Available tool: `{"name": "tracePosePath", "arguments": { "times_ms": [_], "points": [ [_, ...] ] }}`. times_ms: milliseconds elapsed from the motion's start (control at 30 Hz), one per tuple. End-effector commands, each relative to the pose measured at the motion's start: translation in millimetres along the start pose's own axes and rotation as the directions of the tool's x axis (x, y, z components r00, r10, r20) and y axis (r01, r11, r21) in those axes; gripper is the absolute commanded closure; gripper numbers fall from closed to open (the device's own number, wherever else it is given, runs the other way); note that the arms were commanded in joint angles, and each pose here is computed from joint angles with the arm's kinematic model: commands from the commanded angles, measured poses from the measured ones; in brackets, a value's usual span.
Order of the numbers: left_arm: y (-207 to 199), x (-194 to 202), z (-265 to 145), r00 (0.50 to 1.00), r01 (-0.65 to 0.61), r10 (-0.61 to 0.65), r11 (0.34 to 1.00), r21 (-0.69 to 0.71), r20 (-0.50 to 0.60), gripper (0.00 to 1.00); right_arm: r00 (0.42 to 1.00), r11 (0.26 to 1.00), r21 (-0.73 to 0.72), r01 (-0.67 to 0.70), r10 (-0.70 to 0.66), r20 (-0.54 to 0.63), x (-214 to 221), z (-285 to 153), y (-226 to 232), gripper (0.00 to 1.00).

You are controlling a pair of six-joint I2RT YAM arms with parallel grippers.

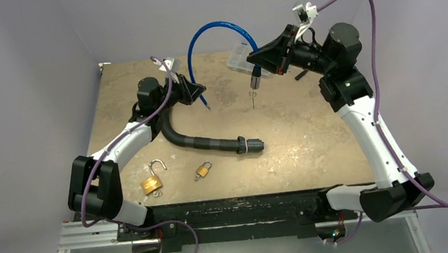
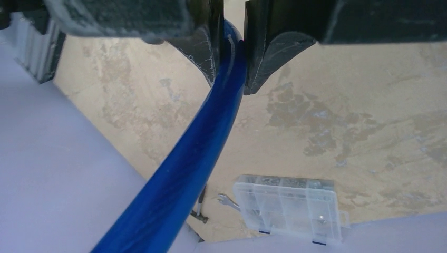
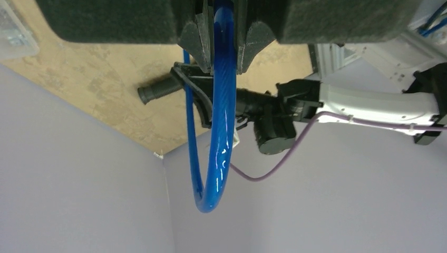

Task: Lock with the key
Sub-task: Lock the lock.

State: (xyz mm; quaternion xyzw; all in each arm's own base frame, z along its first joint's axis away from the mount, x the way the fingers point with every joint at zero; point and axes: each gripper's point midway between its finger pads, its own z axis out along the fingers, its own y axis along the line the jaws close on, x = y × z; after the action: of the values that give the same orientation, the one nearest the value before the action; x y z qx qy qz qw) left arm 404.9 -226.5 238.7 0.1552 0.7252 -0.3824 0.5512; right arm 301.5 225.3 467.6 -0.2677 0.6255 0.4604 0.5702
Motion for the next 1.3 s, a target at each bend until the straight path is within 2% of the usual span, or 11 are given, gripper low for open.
{"name": "tracePosePath", "arguments": {
  "times_ms": [0, 100, 200, 267, 433, 600, 700, 867, 1267],
  "points": [
    [-34.9, -62.1, -13.8, 0.965, 0.176, -0.189, 0.981, 0.084, 0.182, 1.0, 0.987, 0.998, 0.044, 0.049, -0.055, 0.152, -14.7, 10.2, -20.5, 1.0],
    [-49.6, -93.9, -16.5, 0.94, 0.241, -0.268, 0.959, 0.147, 0.209, 1.0, 0.975, 0.994, 0.074, -0.079, 0.062, 0.211, 8.5, 24.2, -46.0, 1.0],
    [-44.7, -112.7, -14.1, 0.911, 0.334, -0.348, 0.937, 0.099, 0.223, 1.0, 0.956, 0.983, 0.069, -0.168, 0.145, 0.254, 26.3, 35.3, -57.6, 1.0],
    [-41.4, -119.4, -13.3, 0.897, 0.377, -0.381, 0.924, 0.063, 0.222, 1.0, 0.931, 0.97, 0.022, -0.243, 0.227, 0.287, 36.7, 39.2, -59.4, 1.0],
    [-60.0, -139.3, -15.4, 0.849, 0.457, -0.478, 0.878, 0.144, 0.225, 1.0, 0.873, 0.941, -0.019, -0.338, 0.321, 0.368, 42.3, 42.0, -70.4, 1.0],
    [-61.4, -145.7, -9.6, 0.809, 0.51, -0.541, 0.84, 0.184, 0.23, 1.0, 0.792, 0.89, -0.102, -0.444, 0.443, 0.421, 50.2, 49.7, -81.9, 1.0],
    [-72.5, -153.1, -12.1, 0.78, 0.53, -0.584, 0.807, 0.262, 0.223, 1.0, 0.775, 0.885, -0.136, -0.446, 0.457, 0.436, 52.6, 50.3, -83.4, 1.0],
    [-88.7, -162.0, -15.9, 0.778, 0.519, -0.593, 0.793, 0.317, 0.207, 1.0, 0.787, 0.887, -0.13, -0.444, 0.455, 0.417, 66.4, 52.6, -84.6, 1.0],
    [-84.9, -134.8, -10.3, 0.787, 0.53, -0.588, 0.8, 0.279, 0.19, 1.0, 0.766, 0.866, -0.156, -0.475, 0.494, 0.411, 66.8, 59.9, -79.4, 1.0]
  ]
}}
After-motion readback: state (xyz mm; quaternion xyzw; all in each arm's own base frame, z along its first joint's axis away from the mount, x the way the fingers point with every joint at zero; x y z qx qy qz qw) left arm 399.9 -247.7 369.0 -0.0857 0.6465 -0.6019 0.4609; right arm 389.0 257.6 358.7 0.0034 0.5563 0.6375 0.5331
